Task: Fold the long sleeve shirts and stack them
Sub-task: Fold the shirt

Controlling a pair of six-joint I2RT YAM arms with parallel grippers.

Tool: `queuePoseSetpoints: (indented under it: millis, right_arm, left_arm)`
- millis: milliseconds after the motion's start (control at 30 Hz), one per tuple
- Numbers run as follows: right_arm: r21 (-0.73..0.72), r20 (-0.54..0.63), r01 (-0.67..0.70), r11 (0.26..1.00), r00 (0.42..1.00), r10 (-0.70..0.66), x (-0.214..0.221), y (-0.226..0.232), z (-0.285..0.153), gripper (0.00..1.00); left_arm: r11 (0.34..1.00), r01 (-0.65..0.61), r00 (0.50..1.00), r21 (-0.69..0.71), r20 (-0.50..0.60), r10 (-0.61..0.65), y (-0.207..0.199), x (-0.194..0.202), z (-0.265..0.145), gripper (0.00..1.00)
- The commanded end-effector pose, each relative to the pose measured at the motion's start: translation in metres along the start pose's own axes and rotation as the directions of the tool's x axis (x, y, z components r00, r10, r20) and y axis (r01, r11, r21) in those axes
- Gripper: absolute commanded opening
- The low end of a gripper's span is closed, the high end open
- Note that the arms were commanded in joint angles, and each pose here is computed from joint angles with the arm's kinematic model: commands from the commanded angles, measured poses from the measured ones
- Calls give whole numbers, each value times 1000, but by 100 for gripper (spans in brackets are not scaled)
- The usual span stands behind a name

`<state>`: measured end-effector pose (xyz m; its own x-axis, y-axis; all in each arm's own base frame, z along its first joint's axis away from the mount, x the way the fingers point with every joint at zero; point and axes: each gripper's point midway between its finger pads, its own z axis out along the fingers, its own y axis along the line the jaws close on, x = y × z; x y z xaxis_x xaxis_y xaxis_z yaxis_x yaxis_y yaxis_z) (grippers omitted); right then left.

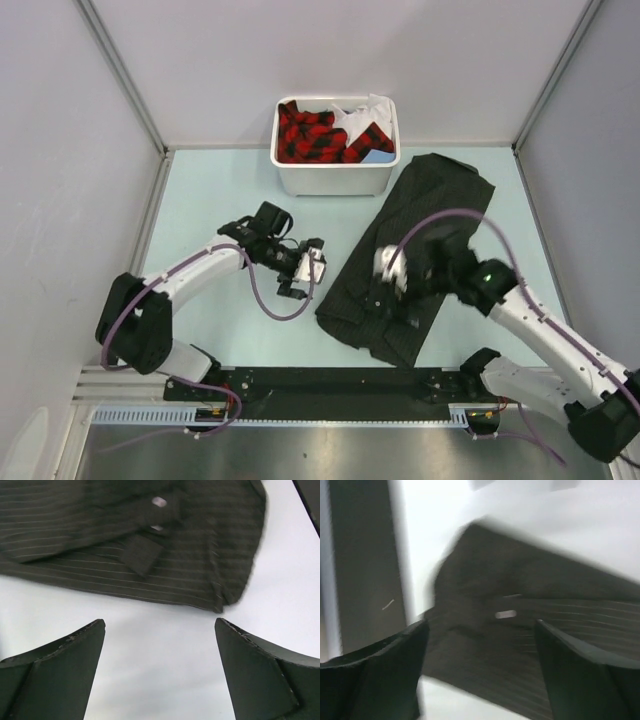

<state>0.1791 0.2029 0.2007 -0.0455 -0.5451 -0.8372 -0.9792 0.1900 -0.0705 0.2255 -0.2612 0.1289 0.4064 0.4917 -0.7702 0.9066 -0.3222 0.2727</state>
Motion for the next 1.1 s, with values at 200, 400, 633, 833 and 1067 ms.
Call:
queuePoseSetpoints:
  millis: [200,400,633,833,1067]
  right_arm:
    - [-452,-288,292,843,847,-447,115,131,31,71]
    - [-442,-408,265,857,792,-455,140,119,42,70]
    - [-395,-489,288,872,738,-465,159,105,33,71]
    - [-466,-488,269,843,717,-498,168,112,28,75]
    - [-485,-521,258,836,682,-513,188,111,36,67]
  left_arm:
    - [916,-315,949,248,71,307,-74,28,35,92]
    - [858,-423,903,290,65,424,-85,41,48,93]
    - [832,-473,879,290,92,468,-87,34,62,93]
    - [811,-492,867,317,100,487,-88,34,71,93]
    - [772,-536,840,341,120,530,-91,35,81,88]
